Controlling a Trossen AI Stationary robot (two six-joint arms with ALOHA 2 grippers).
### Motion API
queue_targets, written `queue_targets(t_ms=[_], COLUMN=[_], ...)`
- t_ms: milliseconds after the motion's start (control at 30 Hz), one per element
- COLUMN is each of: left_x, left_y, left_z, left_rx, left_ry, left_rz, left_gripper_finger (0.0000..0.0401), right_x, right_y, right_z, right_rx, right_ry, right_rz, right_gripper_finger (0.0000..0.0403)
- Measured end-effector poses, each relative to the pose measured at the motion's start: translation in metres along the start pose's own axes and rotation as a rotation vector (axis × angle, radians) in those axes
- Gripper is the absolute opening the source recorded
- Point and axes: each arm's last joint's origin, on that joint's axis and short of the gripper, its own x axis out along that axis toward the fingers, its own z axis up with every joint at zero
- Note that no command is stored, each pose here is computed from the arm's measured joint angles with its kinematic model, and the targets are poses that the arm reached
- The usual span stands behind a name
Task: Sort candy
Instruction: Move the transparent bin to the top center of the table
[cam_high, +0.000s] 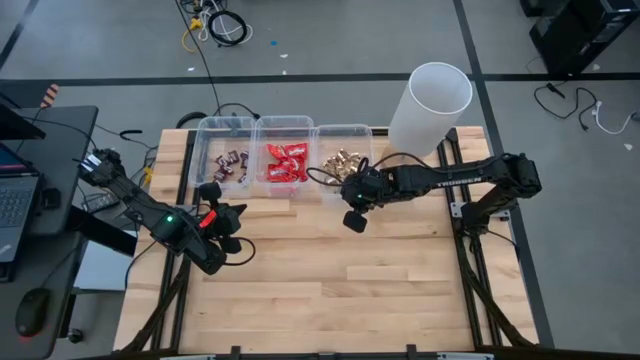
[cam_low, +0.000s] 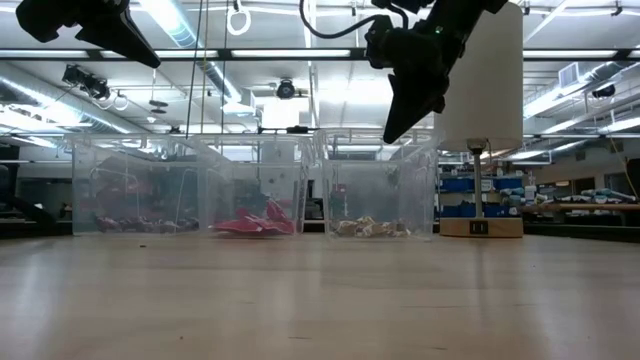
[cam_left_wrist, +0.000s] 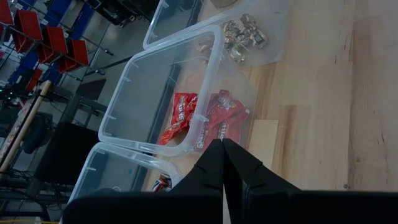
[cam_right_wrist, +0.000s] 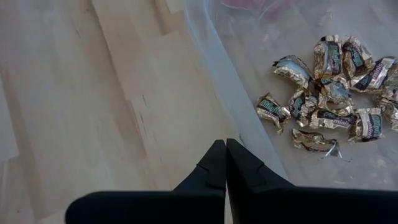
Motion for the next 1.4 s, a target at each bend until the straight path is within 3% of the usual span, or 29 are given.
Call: queue_targets(t_ms=[1400], left_x=[0.0], left_y=[0.0], left_z=[0.0], left_rx=[0.0], left_ry=[0.0], left_rz=[0.0], left_gripper_finger=[0.0], right_x=[0.004], right_y=[-0.025], right_z=[0.013], right_rx=[-0.018], right_ry=[-0.055], right_rz=[-0.031], right_gripper_finger=[0.0])
